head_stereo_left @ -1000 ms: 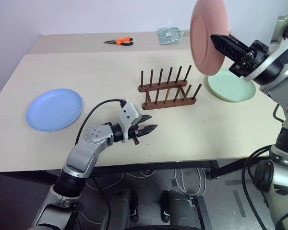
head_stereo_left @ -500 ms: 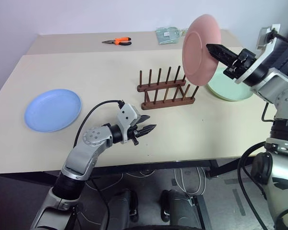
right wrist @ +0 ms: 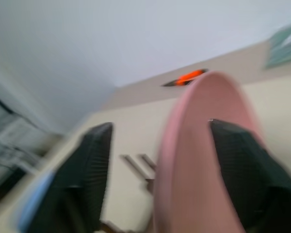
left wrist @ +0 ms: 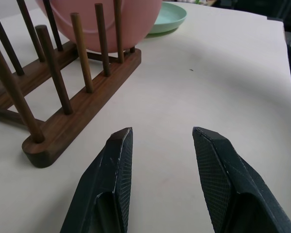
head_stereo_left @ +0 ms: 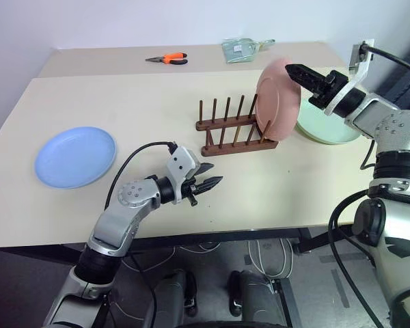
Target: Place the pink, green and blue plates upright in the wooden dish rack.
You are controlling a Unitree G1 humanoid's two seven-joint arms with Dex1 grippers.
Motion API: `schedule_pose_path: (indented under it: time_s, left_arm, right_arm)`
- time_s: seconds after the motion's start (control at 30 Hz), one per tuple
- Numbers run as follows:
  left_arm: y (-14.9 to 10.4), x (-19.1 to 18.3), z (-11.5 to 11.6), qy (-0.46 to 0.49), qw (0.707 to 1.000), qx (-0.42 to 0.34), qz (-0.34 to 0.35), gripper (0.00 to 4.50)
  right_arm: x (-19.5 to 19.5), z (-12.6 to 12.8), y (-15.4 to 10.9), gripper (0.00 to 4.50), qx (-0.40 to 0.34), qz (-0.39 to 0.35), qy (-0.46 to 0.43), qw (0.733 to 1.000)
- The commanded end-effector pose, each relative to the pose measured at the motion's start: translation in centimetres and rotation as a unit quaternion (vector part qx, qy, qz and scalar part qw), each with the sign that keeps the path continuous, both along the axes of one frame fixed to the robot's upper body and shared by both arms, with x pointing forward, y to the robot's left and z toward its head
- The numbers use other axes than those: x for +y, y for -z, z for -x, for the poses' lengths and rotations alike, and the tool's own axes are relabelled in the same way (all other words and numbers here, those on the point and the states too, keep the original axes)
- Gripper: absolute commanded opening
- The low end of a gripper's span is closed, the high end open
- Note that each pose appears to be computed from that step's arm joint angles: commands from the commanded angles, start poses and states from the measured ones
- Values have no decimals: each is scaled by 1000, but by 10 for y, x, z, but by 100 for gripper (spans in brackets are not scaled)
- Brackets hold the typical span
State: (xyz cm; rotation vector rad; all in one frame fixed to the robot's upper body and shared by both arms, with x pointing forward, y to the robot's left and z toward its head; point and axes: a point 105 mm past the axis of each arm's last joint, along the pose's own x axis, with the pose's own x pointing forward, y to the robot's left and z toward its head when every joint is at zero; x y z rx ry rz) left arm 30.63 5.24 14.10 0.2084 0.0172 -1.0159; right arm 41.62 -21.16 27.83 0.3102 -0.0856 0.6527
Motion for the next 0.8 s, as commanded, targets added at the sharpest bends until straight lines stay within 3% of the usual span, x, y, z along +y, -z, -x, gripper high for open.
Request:
schedule_pose_path:
  time_s: [0.03,0.2,0.3,0.4,0.5,0.63,0.8]
  left_arm:
    - [-12,5,2,-9,1000,-26,9,200]
    - [-11,9,3,-15,1000,-23,9,200]
    - [-9,9,3,-11,1000,-20,6,200]
    - [-9,5,1,-3,1000,-20,4,200]
    - [-10,3,-2,0,1000,-20,5,200]
    - [-12,3,-3,0,1000,-22,5,200]
    - [-10,8,-1,-8,1000,-22,2,200]
  right_arm:
    - [-36,18,-34,306,-116,68,72,988]
    - [-84,38,-25,306,-116,67,134,982]
    - [-93,37,12,306,-75,174,153,970]
    - [-94,24,67,306,-21,342,158,926]
    - [-98,13,99,306,-2,455,150,878]
    - [-100,0,118,306,13,521,153,840]
    - [-98,-11,130,306,38,548,166,819]
